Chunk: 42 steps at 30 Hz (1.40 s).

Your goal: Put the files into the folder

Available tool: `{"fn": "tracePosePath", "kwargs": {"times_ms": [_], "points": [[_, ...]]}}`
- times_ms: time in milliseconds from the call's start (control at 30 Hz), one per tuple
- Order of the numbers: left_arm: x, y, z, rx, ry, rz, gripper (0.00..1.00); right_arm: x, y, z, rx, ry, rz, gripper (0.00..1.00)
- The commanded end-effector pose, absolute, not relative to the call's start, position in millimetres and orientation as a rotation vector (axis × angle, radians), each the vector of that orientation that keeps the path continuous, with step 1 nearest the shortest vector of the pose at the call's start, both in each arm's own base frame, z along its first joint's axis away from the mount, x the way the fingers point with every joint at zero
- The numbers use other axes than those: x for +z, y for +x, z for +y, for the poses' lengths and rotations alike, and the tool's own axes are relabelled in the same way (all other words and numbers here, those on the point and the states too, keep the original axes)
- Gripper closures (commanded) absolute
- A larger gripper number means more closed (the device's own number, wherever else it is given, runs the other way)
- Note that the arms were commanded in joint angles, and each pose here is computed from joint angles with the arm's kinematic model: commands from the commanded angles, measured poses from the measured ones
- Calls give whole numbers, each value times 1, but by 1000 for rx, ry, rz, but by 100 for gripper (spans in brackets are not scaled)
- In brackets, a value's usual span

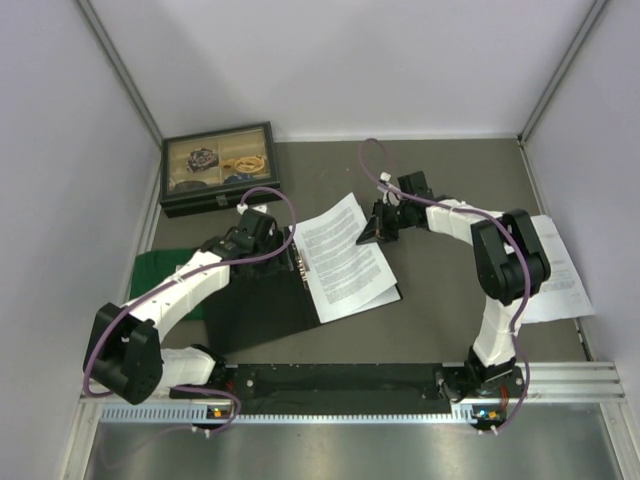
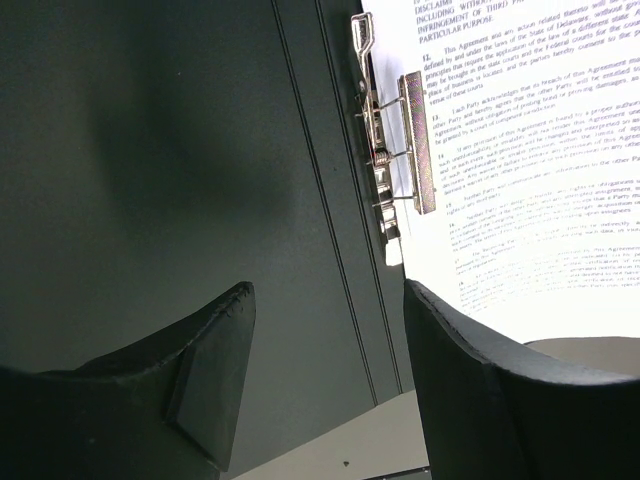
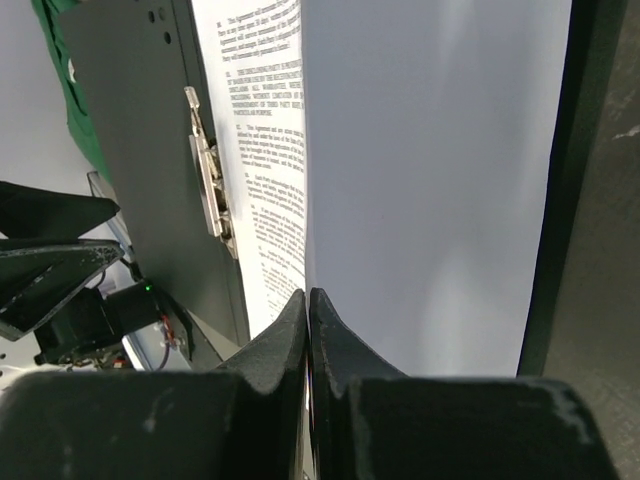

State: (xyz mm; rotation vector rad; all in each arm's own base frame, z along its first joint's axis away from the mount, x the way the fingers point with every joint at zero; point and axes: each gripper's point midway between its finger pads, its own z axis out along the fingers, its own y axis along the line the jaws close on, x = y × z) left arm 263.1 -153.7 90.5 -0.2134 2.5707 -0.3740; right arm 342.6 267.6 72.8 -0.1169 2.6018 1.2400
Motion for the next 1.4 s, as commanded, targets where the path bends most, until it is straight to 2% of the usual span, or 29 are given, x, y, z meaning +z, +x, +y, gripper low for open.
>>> {"fn": "tracePosePath", "kwargs": {"times_ms": [0, 533, 633, 667, 733, 767, 833, 867, 1033, 1133, 1233, 1367], "points": [[104, 276, -161, -415, -195, 2520, 34, 93, 343, 276, 1242, -157, 2534, 100], [105, 275, -161, -430, -187, 2518, 34, 85, 339, 284, 1149, -74, 2572, 100], [107, 275, -163, -444, -176, 2516, 33, 86, 339, 278, 1092, -65, 2580, 73], [112, 274, -171, -500, -152, 2522, 33, 84, 335, 272, 1056, -50, 2615, 56], [117, 274, -181, -562, -132, 2526, 32, 94, 343, 255, 914, -49, 2602, 41], [122, 273, -191, -625, -107, 2526, 31, 93, 343, 233, 830, 7, 2635, 28], [131, 277, -205, -682, -71, 2498, 28, 107, 356, 192, 629, 66, 2591, 17], [135, 277, -212, -695, -53, 2485, 27, 105, 357, 153, 512, 146, 2616, 7], [151, 271, -283, -819, 156, 2443, 26, 99, 362, 8, 62, 519, 2592, 6], [157, 260, -331, -906, 292, 2436, 26, 95, 355, -57, -176, 667, 2561, 6], [163, 252, -363, -965, 384, 2412, 26, 96, 357, -75, -244, 652, 2554, 7], [169, 244, -380, -1015, 439, 2385, 26, 84, 353, -90, -384, 593, 2615, 16]]}}
